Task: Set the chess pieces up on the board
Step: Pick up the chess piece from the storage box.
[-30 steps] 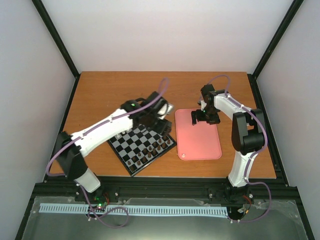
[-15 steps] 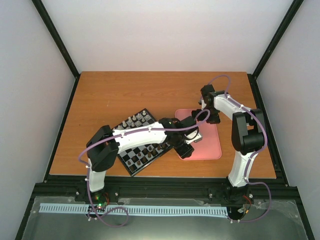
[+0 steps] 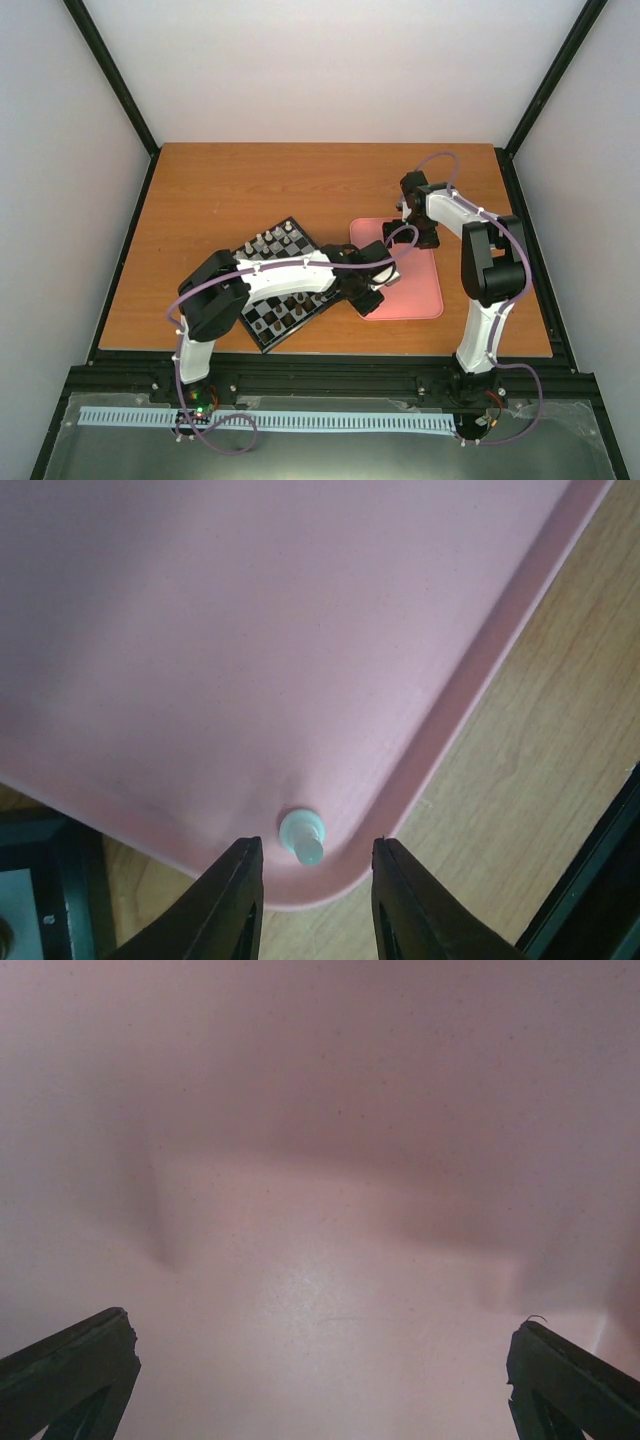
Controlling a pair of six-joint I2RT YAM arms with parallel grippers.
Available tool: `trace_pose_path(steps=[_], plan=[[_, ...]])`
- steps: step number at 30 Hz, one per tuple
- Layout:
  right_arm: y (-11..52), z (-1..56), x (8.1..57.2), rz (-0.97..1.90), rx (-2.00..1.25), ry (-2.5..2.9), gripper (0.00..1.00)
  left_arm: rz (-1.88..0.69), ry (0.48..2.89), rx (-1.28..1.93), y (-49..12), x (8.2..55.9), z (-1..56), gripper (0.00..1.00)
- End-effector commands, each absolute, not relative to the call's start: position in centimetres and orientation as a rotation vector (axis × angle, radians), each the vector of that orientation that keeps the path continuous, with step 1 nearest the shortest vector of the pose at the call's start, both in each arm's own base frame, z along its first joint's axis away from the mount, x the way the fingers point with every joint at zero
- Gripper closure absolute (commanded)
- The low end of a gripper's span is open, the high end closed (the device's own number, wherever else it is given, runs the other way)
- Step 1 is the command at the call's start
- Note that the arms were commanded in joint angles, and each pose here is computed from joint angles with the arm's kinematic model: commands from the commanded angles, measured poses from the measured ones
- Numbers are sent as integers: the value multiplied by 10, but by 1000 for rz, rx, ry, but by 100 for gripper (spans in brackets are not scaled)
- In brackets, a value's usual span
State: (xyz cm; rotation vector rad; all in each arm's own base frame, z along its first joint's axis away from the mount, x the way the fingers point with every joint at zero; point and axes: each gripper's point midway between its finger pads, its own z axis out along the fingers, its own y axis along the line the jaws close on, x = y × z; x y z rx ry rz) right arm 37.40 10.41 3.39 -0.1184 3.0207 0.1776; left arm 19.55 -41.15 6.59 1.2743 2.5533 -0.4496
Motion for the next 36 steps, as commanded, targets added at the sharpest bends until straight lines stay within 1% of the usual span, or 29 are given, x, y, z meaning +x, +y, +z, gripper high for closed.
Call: trace_pose_path(steps=[1,10,13,27,32,36], plan=[[105,34,379,162,-131,3007,0,-500,2543,1266,-425,196,64,67],[100,30,382,169,-107,3011,0,-501,2582,1289,-417,187,51,67],[100,30,383,169,-107,3013,0,-503,2594,1296,-416,185,46,72],[102,31,386,183,-113,3008,0,-442,2585,1260,-414,194,33,73],[102,32,385,184,-116,3010,0,-430,2580,1243,-416,198,30,79],[102,32,385,187,-118,3010,0,-414,2573,1234,-417,202,31,90]])
